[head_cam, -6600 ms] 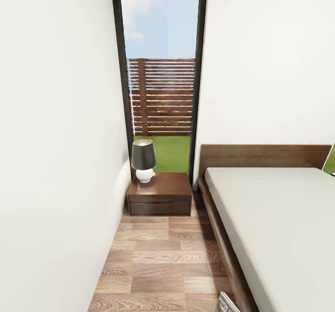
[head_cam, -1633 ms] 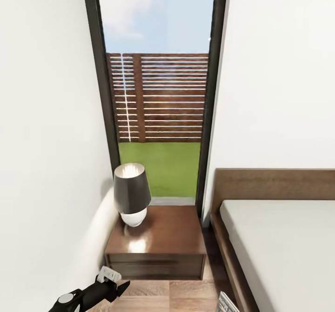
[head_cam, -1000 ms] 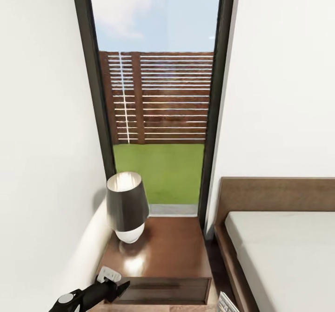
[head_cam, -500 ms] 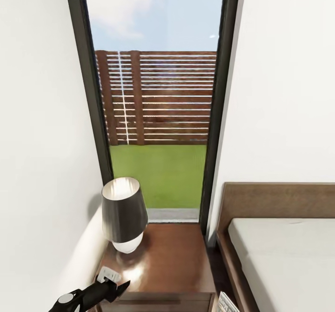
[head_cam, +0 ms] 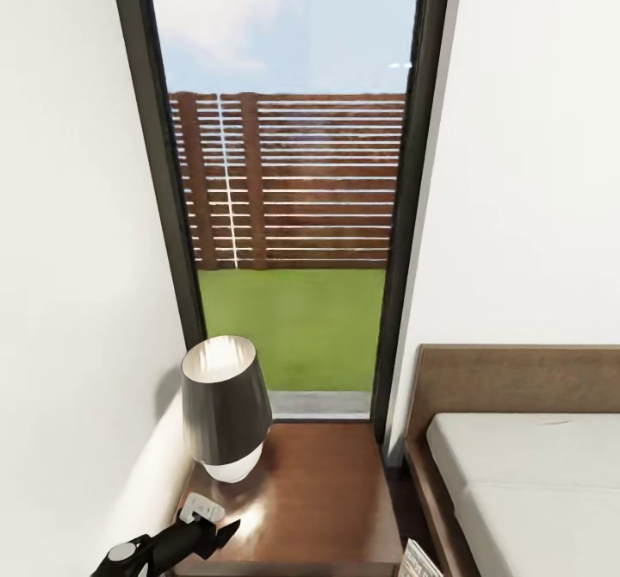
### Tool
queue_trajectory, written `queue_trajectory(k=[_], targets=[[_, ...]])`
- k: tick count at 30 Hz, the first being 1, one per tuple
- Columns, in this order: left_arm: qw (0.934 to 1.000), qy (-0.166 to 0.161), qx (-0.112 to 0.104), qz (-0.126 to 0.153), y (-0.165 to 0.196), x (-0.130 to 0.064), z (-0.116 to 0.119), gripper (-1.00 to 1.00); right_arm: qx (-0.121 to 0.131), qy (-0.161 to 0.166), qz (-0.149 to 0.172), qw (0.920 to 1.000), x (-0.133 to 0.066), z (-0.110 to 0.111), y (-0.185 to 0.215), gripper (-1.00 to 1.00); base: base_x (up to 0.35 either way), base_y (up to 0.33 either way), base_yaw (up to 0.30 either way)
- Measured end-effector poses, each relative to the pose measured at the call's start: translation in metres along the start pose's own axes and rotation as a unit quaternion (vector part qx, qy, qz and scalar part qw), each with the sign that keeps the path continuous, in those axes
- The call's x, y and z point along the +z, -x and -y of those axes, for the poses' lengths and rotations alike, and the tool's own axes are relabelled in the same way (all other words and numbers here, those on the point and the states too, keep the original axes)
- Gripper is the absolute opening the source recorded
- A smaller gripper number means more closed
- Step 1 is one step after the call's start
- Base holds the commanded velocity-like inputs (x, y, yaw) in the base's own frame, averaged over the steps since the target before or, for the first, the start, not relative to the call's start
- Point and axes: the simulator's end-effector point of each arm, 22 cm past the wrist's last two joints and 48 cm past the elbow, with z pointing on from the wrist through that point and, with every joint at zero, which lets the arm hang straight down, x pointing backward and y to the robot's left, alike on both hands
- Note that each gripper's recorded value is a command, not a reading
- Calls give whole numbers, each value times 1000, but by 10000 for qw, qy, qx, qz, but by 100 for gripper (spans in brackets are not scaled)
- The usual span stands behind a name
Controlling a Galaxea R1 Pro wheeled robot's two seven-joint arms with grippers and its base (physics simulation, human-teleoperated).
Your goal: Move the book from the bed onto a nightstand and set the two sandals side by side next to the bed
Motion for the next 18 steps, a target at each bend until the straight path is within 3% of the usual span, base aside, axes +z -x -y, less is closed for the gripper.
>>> queue_trajectory(k=[9,12,14,17,18], targets=[[9999,-44,-89,-121,-13,1,6,100,-11,9,92,10000,-3,5,10,-100,0,0,0],[9999,-63,-100,-117,-13,2,8,100,-143,-136,356,9992,-12,25,39,-100,0,0,0],[9999,-69,-103,-116,-13,2,9,100,-403,-146,561,9975,-21,36,69,-100,0,0,0],[9999,-73,-105,-115,-13,3,10,100,-694,23,682,9952,-28,36,93,-100,0,0,0],[9999,-73,-105,-115,-13,3,10,100,-689,50,722,9950,-29,36,98,-100,0,0,0]])
